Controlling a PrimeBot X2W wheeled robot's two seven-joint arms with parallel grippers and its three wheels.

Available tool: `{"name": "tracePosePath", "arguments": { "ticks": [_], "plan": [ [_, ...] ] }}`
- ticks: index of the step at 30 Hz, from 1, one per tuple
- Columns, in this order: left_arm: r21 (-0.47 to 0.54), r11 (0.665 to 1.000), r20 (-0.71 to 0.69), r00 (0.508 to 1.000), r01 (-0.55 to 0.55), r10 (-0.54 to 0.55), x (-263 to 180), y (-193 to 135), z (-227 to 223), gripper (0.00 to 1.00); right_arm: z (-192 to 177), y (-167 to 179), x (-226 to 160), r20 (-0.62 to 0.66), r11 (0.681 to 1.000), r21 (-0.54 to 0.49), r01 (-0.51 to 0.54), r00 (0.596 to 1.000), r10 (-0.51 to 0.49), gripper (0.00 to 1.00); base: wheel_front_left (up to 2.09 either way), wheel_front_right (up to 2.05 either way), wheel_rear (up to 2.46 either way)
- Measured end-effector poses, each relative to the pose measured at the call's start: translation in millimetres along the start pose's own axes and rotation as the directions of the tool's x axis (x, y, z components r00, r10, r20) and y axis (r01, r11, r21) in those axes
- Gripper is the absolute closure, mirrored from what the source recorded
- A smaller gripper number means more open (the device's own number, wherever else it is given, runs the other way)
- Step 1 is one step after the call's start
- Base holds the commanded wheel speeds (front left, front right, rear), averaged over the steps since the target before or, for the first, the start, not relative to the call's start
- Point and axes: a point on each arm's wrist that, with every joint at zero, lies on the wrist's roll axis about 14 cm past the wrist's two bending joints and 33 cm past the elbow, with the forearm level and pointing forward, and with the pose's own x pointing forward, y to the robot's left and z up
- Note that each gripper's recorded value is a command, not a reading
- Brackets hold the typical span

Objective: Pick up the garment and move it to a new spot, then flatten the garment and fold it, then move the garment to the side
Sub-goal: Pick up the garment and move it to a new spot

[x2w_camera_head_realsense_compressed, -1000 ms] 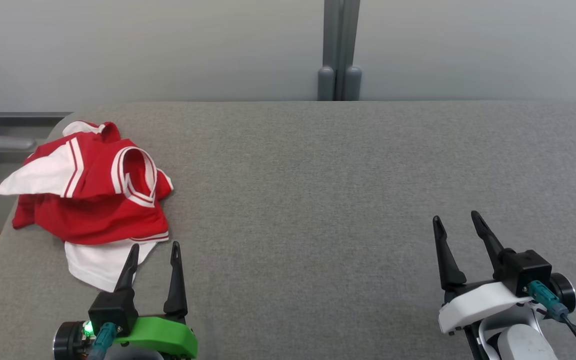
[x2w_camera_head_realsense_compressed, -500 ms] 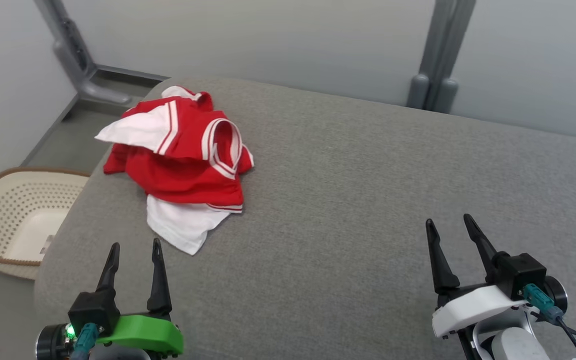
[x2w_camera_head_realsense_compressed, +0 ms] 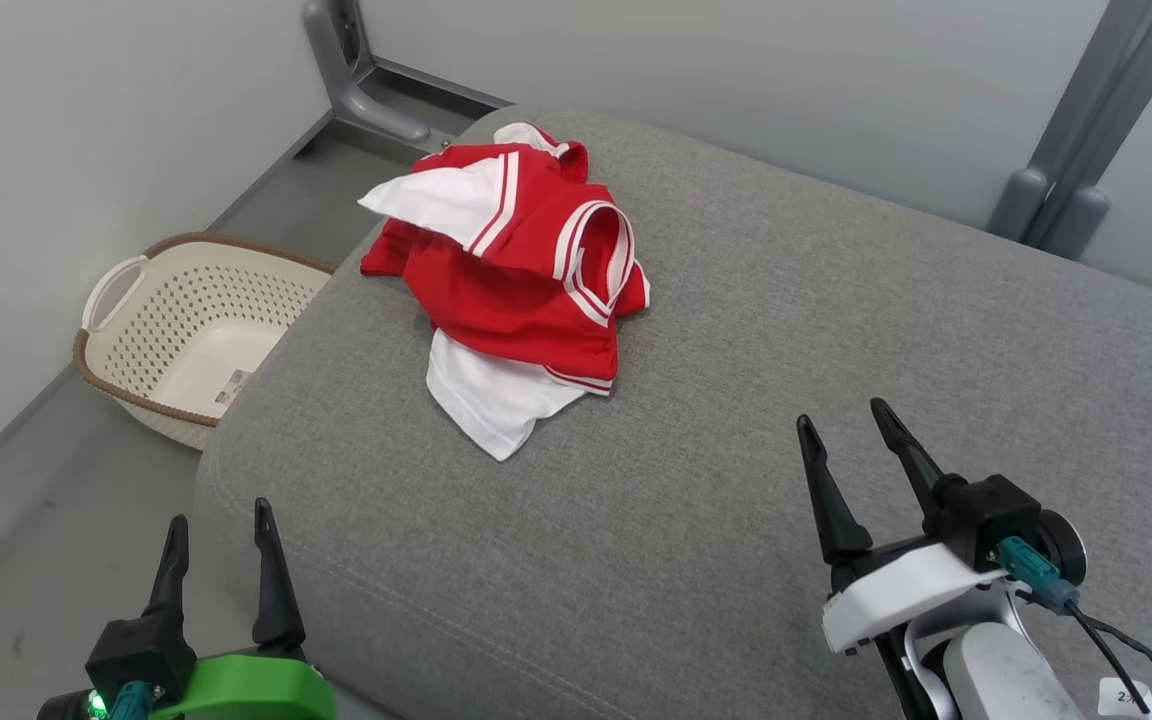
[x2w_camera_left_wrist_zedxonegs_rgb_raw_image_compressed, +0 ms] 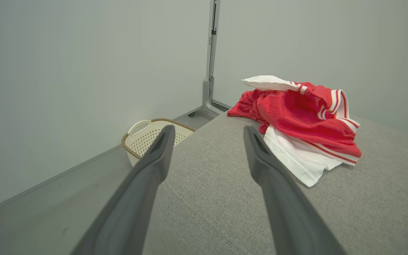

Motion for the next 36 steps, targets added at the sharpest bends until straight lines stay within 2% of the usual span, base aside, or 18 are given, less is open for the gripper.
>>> {"name": "tracePosePath", "arguments": {
  "ticks": [8, 16, 24, 29, 36],
  "plan": [
    [0.009, 0.999, -0.009, 0.999, -0.035, 0.035, -2.1, 7.8, -1.5, 0.0, -10.5, 3.5, 8.0, -0.023, 1.0, 0.016, -0.02, 1.0, 0.021, 0.0, 0.0, 0.0, 0.0],
    [-0.023, 1.0, -0.03, 1.0, -0.006, 0.005, 2.5, 0.4, -6.1, 0.0, -10.1, -5.4, 4.9, -0.023, 1.0, 0.012, 0.008, 1.0, -0.008, 0.0, 0.0, 0.0, 0.0],
    [-0.136, 0.986, -0.099, 0.989, 0.098, -0.112, 62.9, -35.8, 8.9, 0.0, -13.4, -18.3, 3.7, -0.033, 0.999, -0.007, 0.039, 0.999, -0.04, 0.0, 0.0, 0.0, 0.0],
    [-0.223, 0.962, -0.221, 0.953, 0.159, -0.209, 105.3, -69.8, 9.0, 0.0, -22.2, -24.5, 1.5, -0.068, 0.998, -0.029, 0.048, 0.996, -0.05, 0.0, 0.0, 0.0, 0.0],
    [-0.336, 0.93, -0.339, 0.901, 0.151, -0.27, 145.6, -106.3, 0.8, 0.0, -26.4, -26.1, -1.3, -0.109, 0.997, -0.066, 0.038, 0.993, -0.045, 0.0, 0.0, 0.0, 0.0]
  ]
}}
